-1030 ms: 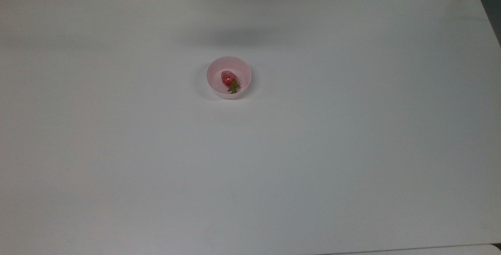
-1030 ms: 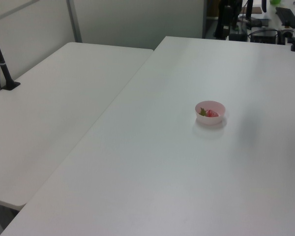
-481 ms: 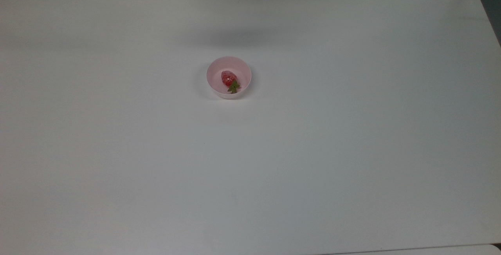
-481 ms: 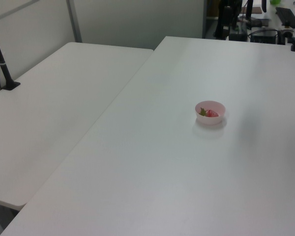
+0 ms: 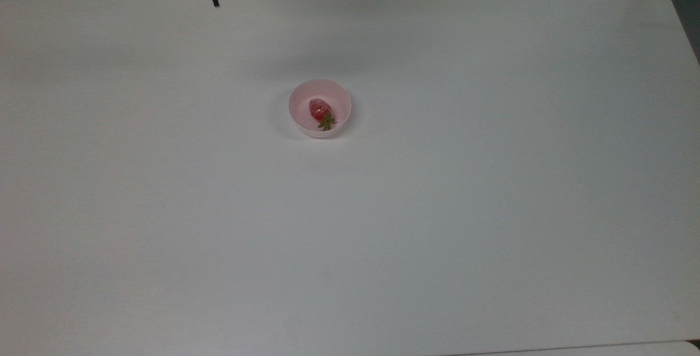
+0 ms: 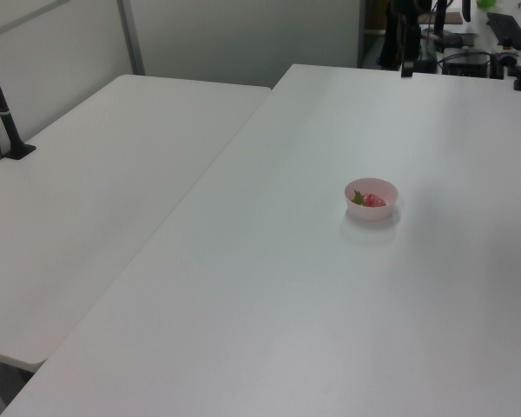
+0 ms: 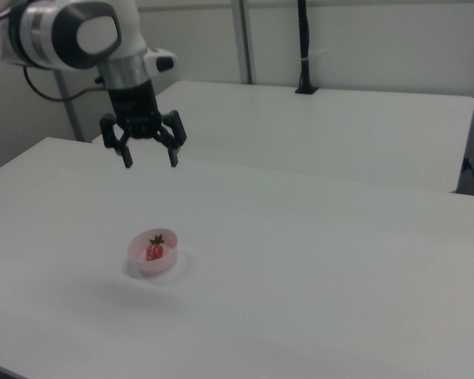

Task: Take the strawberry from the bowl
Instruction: 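Move the gripper over the pink bowl and lower onto the strawberry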

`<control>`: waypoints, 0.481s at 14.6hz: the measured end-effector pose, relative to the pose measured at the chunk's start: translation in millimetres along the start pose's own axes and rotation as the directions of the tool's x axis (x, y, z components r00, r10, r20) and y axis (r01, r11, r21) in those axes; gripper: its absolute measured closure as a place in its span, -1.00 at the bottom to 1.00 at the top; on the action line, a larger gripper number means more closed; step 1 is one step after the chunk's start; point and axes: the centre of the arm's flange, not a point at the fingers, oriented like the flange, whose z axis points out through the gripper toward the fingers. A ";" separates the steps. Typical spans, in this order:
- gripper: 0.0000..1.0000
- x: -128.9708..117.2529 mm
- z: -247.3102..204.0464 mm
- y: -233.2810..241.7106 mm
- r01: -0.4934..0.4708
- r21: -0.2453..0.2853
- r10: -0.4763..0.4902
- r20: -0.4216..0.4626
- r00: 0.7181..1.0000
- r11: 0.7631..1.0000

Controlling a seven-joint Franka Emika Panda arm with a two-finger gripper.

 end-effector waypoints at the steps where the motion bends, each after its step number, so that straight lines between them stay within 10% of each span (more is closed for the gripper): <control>1: -1.00 6.7 13.0 -6.9 0.032 0.007 -0.032 0.023 0.999 0.999; 7: -0.97 37.4 97.1 -34.4 -0.056 0.011 0.055 0.064 0.996 0.998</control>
